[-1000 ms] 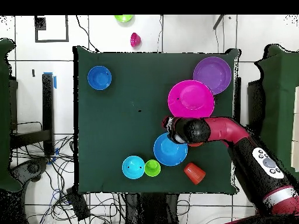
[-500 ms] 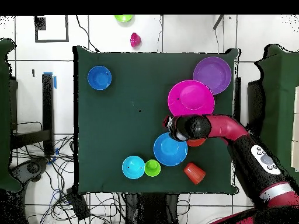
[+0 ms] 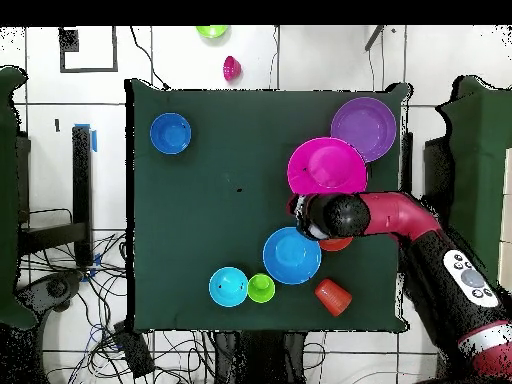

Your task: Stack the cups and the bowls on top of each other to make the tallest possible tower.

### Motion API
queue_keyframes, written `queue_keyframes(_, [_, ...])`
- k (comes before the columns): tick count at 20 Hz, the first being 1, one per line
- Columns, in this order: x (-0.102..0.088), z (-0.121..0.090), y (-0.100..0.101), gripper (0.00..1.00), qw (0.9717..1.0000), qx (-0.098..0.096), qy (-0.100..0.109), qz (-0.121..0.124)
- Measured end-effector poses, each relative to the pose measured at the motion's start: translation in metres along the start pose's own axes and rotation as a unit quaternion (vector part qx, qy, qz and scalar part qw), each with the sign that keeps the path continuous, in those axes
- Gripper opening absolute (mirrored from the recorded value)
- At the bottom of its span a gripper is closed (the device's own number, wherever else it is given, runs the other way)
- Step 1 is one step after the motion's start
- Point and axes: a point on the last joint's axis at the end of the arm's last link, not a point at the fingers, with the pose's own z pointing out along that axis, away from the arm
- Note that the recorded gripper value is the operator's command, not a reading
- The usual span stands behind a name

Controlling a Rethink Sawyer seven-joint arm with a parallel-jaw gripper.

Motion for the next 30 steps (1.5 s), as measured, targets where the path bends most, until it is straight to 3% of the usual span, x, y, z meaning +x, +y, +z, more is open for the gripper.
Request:
queue_keyframes(5, [-0.015,-0.045,0.003,1.0,0.9987,0.029,-0.037,-0.018])
queue_keyframes(12, [-0.028,-0.077,0.009,1.0,0.9973,0.036,-0.061,-0.02])
queue_keyframes(21, [-0.026,-0.073,0.012,1.0,0.9978,0.03,-0.056,-0.018])
queue_keyframes(30, [-0.016,-0.04,0.016,1.0,0.9969,0.025,-0.06,-0.045])
